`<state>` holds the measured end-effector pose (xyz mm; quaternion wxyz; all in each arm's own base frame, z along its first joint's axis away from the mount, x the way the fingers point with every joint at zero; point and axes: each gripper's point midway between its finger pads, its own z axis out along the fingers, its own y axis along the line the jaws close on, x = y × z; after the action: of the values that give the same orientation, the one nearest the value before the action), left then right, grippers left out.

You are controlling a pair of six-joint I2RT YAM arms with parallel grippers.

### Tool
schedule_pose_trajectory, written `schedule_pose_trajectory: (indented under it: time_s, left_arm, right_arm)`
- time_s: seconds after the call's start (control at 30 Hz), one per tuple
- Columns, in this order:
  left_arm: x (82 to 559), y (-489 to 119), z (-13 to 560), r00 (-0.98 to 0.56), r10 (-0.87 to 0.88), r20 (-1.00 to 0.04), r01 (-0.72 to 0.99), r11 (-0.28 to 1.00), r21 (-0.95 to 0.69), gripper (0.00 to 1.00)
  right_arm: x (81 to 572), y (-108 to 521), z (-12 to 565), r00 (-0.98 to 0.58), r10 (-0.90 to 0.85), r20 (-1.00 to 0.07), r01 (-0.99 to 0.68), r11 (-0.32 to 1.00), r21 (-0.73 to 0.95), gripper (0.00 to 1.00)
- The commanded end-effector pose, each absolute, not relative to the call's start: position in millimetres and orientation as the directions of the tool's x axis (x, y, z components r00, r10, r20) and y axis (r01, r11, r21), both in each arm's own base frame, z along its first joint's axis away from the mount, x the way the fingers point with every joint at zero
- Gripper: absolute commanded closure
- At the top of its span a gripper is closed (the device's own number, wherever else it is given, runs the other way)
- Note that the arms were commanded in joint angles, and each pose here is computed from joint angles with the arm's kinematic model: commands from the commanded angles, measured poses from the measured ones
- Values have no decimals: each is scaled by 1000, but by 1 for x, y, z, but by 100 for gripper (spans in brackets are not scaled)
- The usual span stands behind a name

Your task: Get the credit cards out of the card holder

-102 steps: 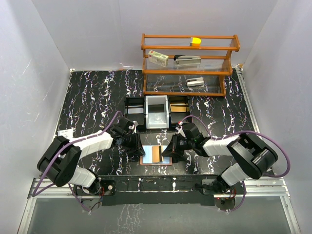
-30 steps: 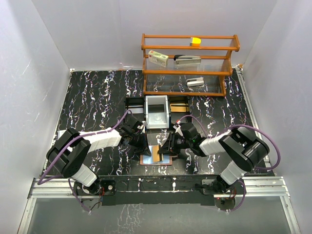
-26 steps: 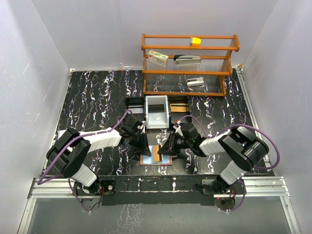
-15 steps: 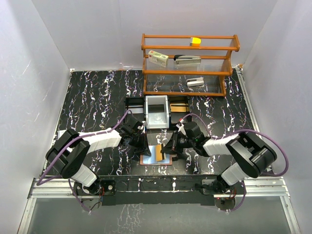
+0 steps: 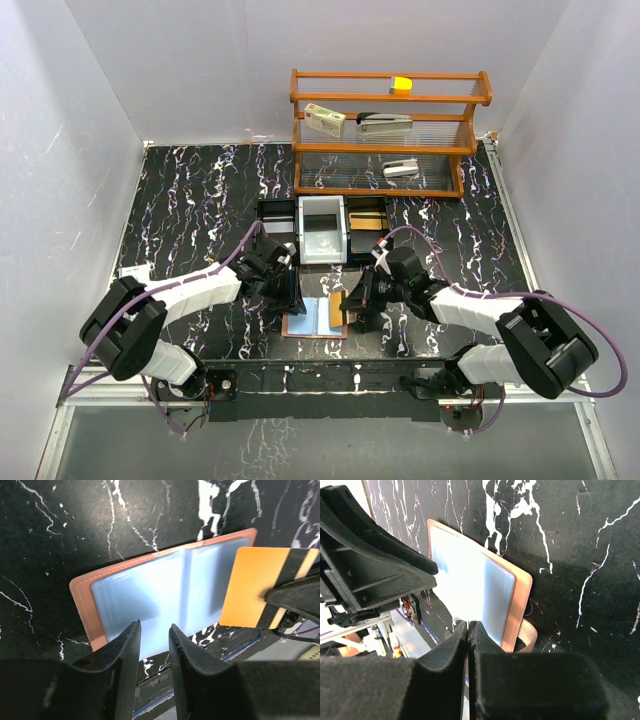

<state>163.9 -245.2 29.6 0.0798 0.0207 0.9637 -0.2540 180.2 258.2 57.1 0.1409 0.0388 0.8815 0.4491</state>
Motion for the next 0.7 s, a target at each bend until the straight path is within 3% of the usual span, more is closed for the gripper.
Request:
schedule_pose_trajectory:
  time_s: [0.0,0.33,0.67]
  left_arm:
    - [177,-257,64,-969,6,-247,139,839,-525,68]
    - [164,-290,68,-970,110,-217,222,760,-610,64]
    - [152,-250,12,-984,135,-116,169,912,-373,76]
  right_arm:
    - [198,260,79,-928,223,-300,-117,588,800,100]
    - [202,258,89,-909,265,-322,-116,580,806,100]
    - [202,255,92,-899,280,-336,-119,582,804,100]
